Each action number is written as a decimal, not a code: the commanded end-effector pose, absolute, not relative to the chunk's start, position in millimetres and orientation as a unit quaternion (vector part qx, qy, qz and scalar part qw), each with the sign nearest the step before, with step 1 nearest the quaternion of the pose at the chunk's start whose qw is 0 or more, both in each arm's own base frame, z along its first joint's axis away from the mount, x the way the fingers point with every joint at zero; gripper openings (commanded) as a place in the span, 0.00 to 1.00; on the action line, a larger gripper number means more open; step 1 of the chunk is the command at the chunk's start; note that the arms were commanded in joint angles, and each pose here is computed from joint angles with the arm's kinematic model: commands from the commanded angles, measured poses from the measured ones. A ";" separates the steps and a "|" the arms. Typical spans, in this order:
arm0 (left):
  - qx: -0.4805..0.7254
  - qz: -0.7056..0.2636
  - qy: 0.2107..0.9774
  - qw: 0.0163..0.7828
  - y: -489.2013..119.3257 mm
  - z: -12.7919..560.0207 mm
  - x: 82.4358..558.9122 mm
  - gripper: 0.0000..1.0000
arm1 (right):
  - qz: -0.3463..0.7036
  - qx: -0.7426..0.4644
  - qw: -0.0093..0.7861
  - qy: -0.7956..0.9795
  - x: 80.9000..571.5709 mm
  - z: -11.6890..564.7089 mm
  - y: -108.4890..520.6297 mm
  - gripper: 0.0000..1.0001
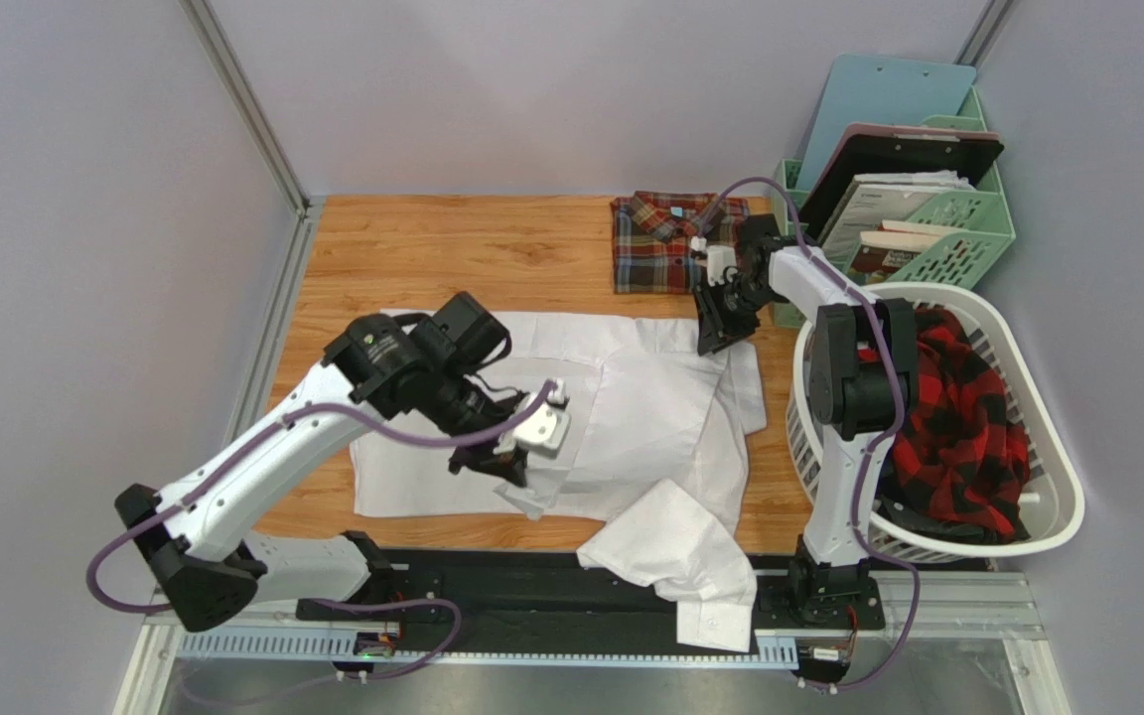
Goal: Fold and stack the long sleeve shirts
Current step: Fold the shirt
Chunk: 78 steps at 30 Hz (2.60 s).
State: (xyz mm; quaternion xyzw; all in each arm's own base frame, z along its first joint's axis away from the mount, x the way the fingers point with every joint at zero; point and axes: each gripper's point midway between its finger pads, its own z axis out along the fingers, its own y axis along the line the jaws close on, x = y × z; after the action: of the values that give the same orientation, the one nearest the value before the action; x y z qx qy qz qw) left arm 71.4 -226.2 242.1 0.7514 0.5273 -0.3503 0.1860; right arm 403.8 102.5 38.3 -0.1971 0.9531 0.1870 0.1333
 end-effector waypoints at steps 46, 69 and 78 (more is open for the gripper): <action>0.105 -0.331 0.929 0.128 -16.0 71.9 367.5 0.00 | 0.182 -0.244 0.184 0.935 411.5 110.3 105.6 0.31; 0.096 -0.270 0.942 0.176 6.5 71.2 367.2 0.55 | 0.209 -0.326 0.170 0.906 370.7 91.0 172.5 0.42; 0.107 -0.227 0.962 0.106 12.1 40.5 352.4 0.43 | 0.140 -0.304 0.115 0.935 379.7 34.1 150.9 0.38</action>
State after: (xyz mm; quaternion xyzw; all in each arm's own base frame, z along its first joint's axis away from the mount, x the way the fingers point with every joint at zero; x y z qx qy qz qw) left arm 355.5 5.9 53.6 0.1089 0.9529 -0.2476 0.1372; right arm 365.4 165.2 57.9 -0.3154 0.9222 0.1874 0.1222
